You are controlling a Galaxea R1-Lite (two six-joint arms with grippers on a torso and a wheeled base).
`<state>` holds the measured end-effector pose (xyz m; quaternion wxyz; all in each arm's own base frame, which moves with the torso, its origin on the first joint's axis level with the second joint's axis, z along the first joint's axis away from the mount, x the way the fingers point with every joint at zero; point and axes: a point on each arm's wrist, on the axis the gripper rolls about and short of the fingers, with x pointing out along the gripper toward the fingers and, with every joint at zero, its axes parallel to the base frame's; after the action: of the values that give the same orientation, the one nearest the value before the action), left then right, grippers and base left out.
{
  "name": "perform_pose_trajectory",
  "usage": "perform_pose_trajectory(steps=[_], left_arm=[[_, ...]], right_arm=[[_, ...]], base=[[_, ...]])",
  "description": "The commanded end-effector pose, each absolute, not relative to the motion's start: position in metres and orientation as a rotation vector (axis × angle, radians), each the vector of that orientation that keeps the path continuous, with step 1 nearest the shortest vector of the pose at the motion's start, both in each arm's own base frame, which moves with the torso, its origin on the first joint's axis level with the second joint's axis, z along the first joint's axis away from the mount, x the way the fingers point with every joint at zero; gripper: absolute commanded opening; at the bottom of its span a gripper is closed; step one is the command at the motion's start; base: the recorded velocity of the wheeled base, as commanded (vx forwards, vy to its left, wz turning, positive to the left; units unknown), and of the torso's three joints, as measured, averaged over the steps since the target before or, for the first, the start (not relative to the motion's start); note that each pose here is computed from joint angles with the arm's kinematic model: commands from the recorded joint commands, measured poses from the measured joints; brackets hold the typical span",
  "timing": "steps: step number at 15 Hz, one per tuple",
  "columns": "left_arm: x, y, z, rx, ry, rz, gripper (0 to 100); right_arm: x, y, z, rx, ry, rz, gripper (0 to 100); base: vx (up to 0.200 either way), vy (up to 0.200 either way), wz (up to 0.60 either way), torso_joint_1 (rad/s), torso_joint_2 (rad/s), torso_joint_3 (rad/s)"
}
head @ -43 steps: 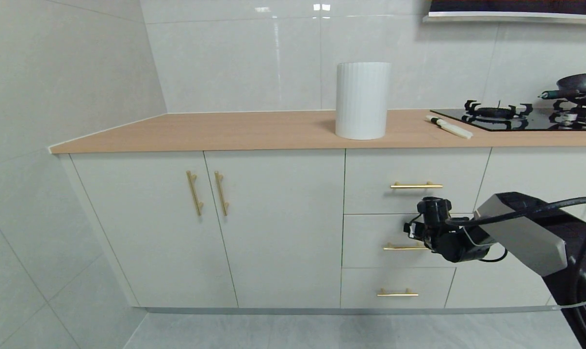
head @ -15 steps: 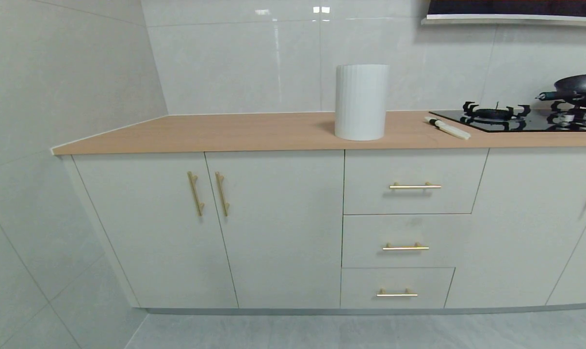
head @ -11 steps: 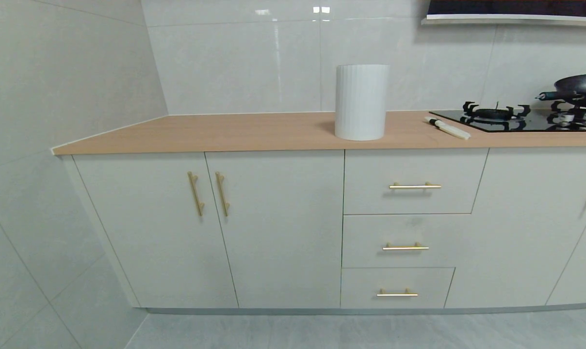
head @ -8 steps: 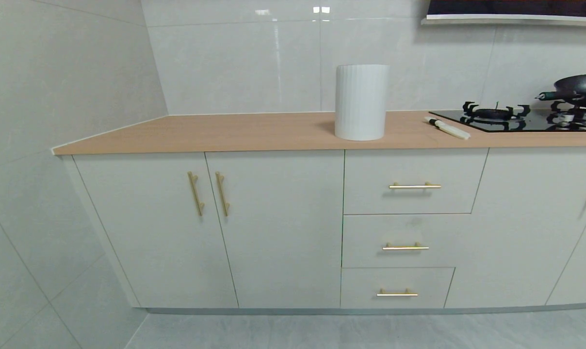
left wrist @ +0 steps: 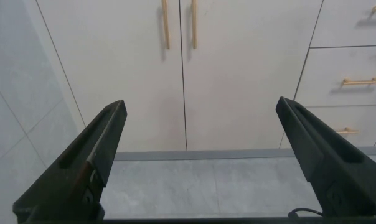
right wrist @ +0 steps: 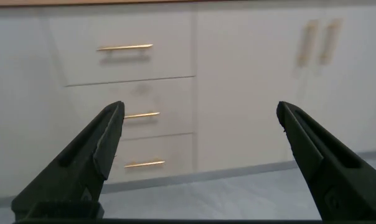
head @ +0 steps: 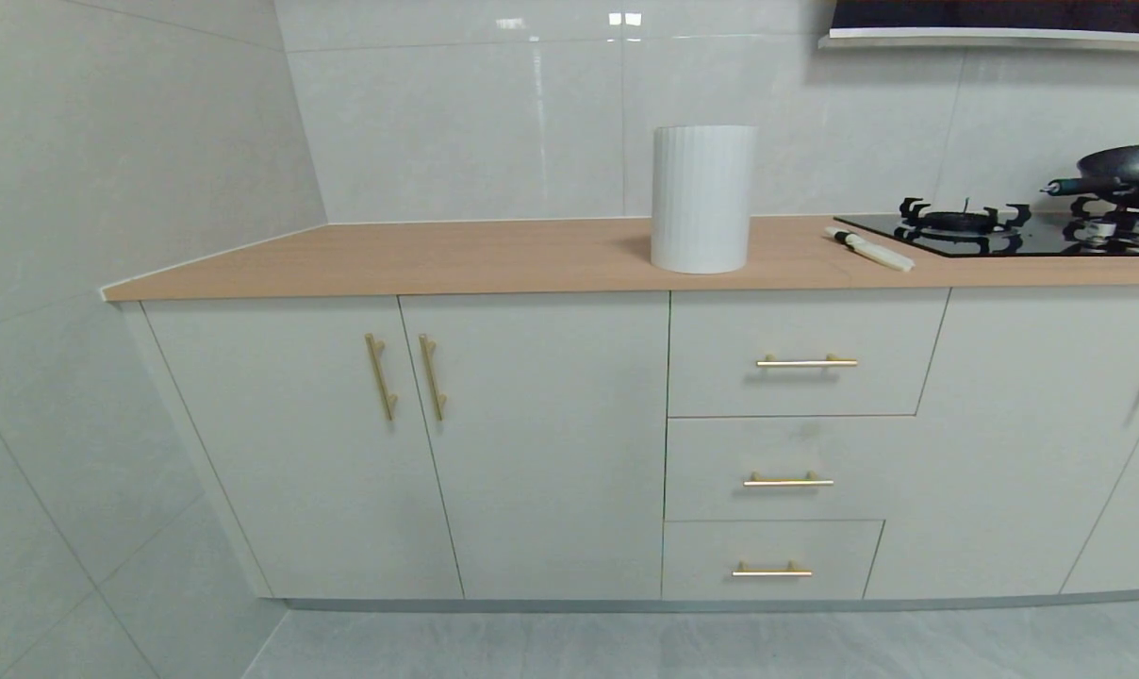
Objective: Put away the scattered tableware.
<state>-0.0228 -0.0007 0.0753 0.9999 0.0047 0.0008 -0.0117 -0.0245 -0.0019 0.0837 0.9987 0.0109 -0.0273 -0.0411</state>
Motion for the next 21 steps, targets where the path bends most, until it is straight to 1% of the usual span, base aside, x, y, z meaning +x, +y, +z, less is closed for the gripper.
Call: perform_pose_trajectory(steps=[1,4,11,14,18,21], left_arm=[[-0.0228,-0.0007,0.0753,0.009,0.001,-0.023,100],[-0.0228,-0.0007,0.0753,0.009,0.001,-0.023,100],[-0.0228,-0.0007,0.0753,0.009,0.001,-0.023,100],[-0.0228,-0.0008,0.0752,0.028,0.003,-0.025,100],[-0.0228,-0.0008,0.0752,0.026,0.003,-0.025,100],[-0.0228,-0.0008,0.0752,0.026,0.003,-0.025,100]], right_arm=[[-0.0229,-0.0012,0.0780,0.019,-0.025,-0.052,100],[-0.0227,-0.0006,0.0760,-0.001,-0.003,-0.023,100],[-0.0228,-0.0005,0.0760,-0.012,-0.004,-0.018,100],[-0.0228,-0.0004,0.0760,-0.009,-0.005,-0.017,100],[-0.0228,-0.0004,0.0760,-0.009,-0.005,-0.015,100],[-0.0228,-0.0004,0.0760,-0.009,-0.005,-0.015,100]], base=[[0.000,0.000,0.00,0.000,0.00,0.000],[0.000,0.000,0.00,0.000,0.00,0.000],[0.000,0.000,0.00,0.000,0.00,0.000],[0.000,0.000,0.00,0.000,0.00,0.000],[0.000,0.000,0.00,0.000,0.00,0.000],[0.200,0.000,0.00,-0.001,0.00,0.002]])
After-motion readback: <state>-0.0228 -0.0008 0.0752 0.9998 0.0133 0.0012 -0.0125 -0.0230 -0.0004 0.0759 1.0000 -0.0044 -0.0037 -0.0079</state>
